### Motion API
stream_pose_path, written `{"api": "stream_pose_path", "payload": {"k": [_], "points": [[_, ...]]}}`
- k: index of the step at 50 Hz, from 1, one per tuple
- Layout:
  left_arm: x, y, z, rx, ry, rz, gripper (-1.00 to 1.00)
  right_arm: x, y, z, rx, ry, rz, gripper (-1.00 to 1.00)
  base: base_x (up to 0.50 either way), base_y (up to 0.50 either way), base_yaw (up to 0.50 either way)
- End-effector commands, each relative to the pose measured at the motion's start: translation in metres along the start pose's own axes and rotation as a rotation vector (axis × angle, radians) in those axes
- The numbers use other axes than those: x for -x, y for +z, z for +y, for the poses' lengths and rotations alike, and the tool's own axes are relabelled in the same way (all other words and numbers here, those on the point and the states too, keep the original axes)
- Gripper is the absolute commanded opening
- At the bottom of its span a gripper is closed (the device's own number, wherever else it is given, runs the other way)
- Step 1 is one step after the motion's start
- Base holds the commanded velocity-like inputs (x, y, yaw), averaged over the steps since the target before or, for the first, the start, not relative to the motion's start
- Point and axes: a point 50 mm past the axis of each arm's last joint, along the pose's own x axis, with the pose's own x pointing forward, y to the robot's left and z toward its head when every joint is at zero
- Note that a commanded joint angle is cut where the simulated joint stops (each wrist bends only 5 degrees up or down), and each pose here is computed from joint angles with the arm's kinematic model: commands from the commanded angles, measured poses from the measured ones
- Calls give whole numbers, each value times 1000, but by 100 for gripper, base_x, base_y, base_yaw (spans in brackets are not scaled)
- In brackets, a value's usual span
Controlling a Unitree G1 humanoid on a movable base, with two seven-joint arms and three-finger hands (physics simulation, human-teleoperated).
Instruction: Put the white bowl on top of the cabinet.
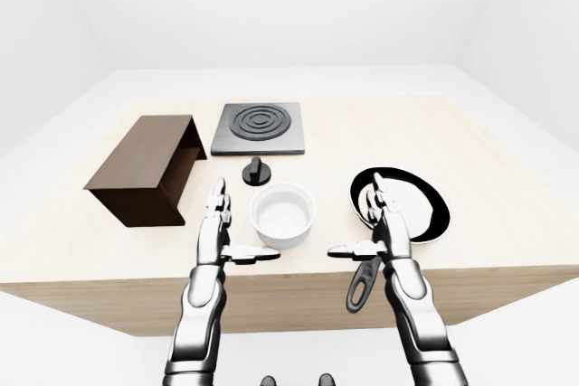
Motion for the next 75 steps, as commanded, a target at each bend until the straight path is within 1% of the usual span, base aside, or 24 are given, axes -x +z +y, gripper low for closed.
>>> {"api": "stream_pose_path", "payload": {"k": [1, 27, 59, 65, 71, 73, 75], "points": [[-1, -1, 7, -1, -1, 1, 100, -1, -3, -6, 22, -10, 3, 100, 0, 0, 0], [0, 1, 7, -1, 0, 2, 100, 0, -4, -5, 44, -21, -9, 100, 0, 0, 0], [0, -1, 6, -3, -4, 7, 100, 1, -5, -4, 36, -7, 6, 100, 0, 26, 0], [-2, -2, 2, -9, -8, 18, 100, 0, -3, -5, 30, -12, 11, 100, 0, 3, 0], [1, 6, -4, -24, -13, 15, 100, 1, 0, -9, 31, -26, 13, 100, 0, 0, 0], [1, 19, -9, -51, 1, -28, 100, 1, 3, -13, 32, -44, 18, 100, 0, 0, 0], [0, 21, -11, -67, 5, -38, 100, 0, 5, -16, 31, -51, 17, 100, 0, 0, 0]]}}
